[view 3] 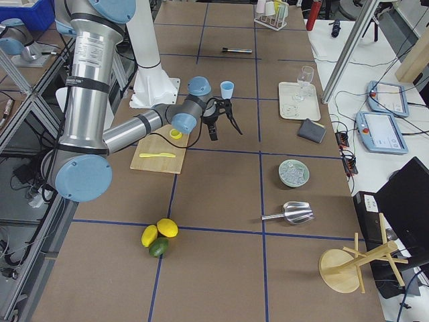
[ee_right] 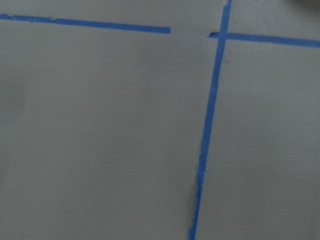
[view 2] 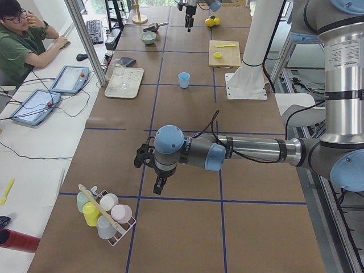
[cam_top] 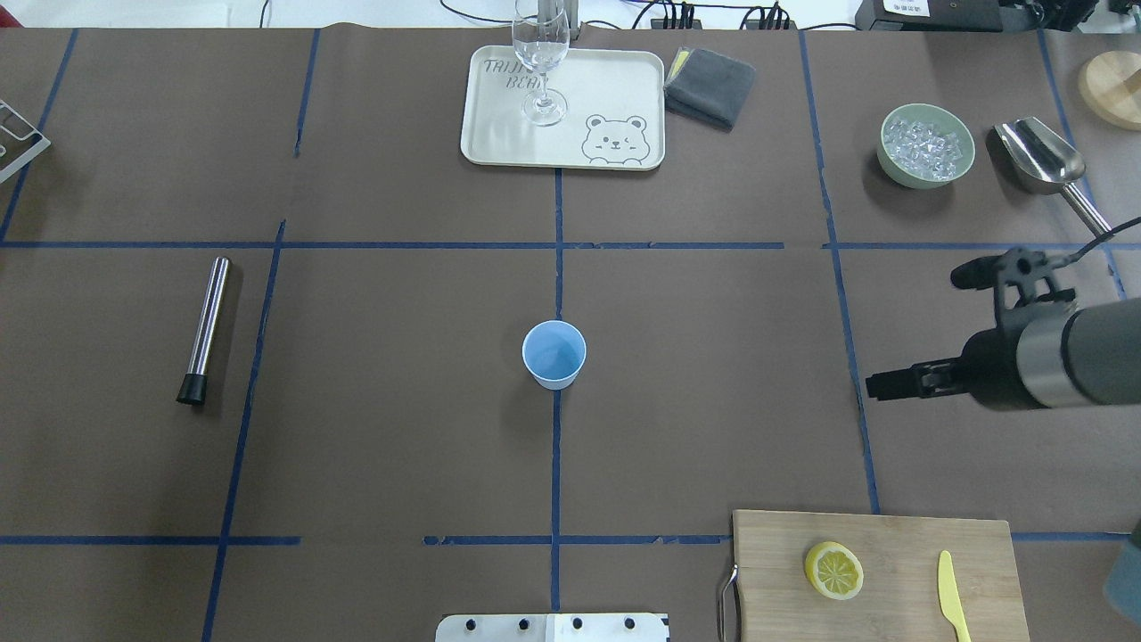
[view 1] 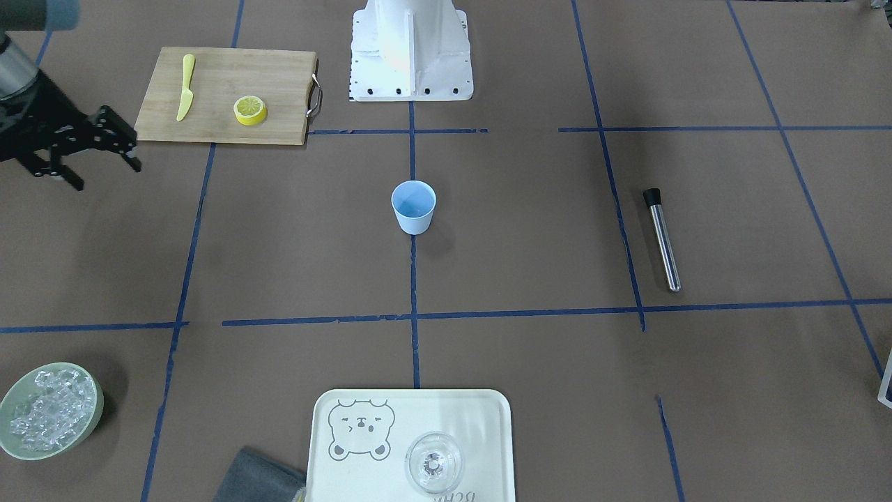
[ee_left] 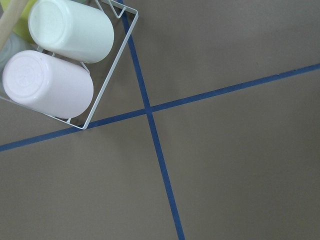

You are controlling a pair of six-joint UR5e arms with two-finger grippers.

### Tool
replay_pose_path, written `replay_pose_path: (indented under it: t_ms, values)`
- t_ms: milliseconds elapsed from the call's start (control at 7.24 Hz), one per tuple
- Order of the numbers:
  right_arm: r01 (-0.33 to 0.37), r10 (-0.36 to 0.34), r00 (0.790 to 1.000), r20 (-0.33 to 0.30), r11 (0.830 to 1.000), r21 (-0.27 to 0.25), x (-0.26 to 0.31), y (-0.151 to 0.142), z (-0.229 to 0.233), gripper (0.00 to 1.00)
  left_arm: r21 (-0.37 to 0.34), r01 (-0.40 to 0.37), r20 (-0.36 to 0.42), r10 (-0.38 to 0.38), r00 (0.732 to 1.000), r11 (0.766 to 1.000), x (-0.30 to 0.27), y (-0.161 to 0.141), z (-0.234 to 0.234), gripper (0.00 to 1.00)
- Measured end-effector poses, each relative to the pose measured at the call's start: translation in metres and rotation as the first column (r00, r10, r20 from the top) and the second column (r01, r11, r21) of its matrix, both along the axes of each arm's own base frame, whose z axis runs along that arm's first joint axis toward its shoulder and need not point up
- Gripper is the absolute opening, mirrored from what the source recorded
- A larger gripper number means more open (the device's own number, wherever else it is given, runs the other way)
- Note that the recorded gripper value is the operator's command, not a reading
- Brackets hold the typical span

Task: Squeeze lemon into cup
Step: 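Move the right gripper down to the lemon half on the cutting board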

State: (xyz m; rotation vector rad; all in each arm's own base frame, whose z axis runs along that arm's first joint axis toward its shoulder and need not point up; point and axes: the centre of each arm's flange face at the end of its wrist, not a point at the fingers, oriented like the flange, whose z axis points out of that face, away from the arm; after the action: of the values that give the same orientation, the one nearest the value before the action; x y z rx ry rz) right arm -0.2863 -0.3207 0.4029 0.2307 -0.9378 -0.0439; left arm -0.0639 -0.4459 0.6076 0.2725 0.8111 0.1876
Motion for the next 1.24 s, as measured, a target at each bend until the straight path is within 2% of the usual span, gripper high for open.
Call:
replay_pose_path:
  t_ms: [138,276,552,690,967,1243]
  values:
    - [-0.040,0.040,0.999,-0.008,0.998,-0.038,-0.029,0.034,-0.004,0.99,0.013,0.000,0.000,0.000,1.000,1.000,0.000,-0.001,-0.001,1.00]
    - [-0.085,0.084,0.996,-0.031,0.995,-0.050,-0.054,0.065,-0.001,0.98,0.019,0.000,0.000,0.000,1.000,1.000,0.000,-0.001,-0.002,1.00]
    - [-0.128,0.125,0.990,-0.061,0.991,-0.050,-0.089,0.116,0.005,0.99,0.020,-0.001,0.000,0.001,1.000,1.000,0.001,0.000,-0.001,1.00]
    - [-0.142,0.139,0.988,-0.074,0.989,-0.034,-0.103,0.137,0.006,0.99,0.020,-0.001,0.000,0.001,1.000,1.000,0.001,0.000,-0.001,1.00]
    - [-0.147,0.148,0.983,-0.113,0.989,0.018,-0.119,0.165,0.012,0.98,0.018,-0.001,0.000,0.001,1.000,1.000,0.001,0.001,0.000,1.00]
    - [-0.124,0.127,0.984,-0.127,0.992,0.032,-0.126,0.180,0.016,0.97,0.018,-0.002,0.000,0.002,1.000,1.000,0.001,0.001,0.000,1.00]
